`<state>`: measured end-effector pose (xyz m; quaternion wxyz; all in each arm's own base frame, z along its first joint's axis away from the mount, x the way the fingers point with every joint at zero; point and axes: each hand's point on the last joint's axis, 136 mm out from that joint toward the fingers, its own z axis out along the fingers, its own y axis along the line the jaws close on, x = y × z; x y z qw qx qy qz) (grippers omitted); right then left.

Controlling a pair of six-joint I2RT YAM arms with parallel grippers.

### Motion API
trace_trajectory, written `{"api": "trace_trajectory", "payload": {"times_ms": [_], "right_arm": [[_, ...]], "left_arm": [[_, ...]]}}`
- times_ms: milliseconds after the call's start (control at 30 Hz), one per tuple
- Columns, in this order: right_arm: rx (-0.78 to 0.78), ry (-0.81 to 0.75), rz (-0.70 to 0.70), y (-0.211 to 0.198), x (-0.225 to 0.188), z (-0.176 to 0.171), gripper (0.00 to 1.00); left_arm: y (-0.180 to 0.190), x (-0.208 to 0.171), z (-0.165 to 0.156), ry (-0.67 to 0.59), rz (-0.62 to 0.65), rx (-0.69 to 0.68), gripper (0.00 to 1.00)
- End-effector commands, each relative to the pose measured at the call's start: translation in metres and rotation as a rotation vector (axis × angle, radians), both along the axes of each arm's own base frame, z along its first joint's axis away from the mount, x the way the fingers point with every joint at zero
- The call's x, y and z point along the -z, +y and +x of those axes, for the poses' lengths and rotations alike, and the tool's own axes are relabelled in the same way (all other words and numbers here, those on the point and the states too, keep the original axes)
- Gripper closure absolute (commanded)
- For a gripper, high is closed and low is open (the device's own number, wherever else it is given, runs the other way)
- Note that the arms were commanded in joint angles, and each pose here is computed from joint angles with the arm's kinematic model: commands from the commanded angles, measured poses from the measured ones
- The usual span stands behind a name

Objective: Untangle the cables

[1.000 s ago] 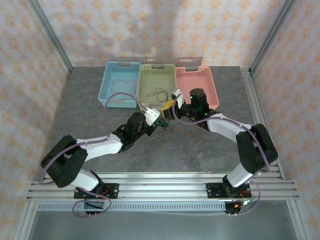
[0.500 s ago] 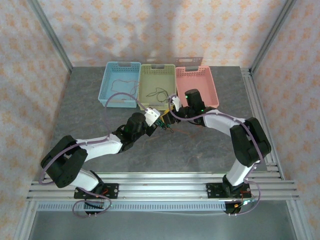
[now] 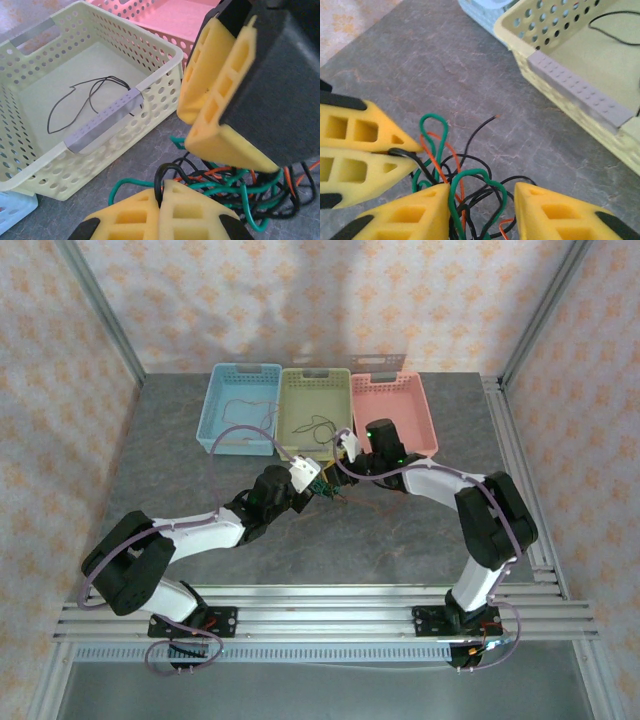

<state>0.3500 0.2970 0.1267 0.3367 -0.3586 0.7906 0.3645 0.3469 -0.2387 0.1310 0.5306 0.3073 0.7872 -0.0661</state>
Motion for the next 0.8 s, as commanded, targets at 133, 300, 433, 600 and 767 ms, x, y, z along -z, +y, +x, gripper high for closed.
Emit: {"api": "trace_trajectory", "payload": {"times_ms": [133,300,433,600,767], "right_arm": [[0.093,-0.057,0.027,-0.020,-0.014,0.011,0.85],[0.093,-0.065,0.036,-0.021,-0.015,0.010,0.94],[0.182,-0.101,0.007,-0.035,-0.014,0.021,1.00],[0.209,-0.126,0.045,-0.040,-0.025,0.024,1.00],[0.321,-0.176,-0.005,-0.060,-0.023,0.034,1.00]], "left_arm": [[0.001,-0.022,0.005,-0.067,-0.031,-0.007,1.00],[0.002,-0.022,0.006,-0.068,-0.029,-0.013,1.00],[0.005,-0.024,0.006,-0.077,-0.031,-0.026,1.00],[0.004,-0.023,0.005,-0.075,-0.031,-0.022,1.00],[0.008,-0.026,0.005,-0.088,-0.033,-0.037,1.00]]}}
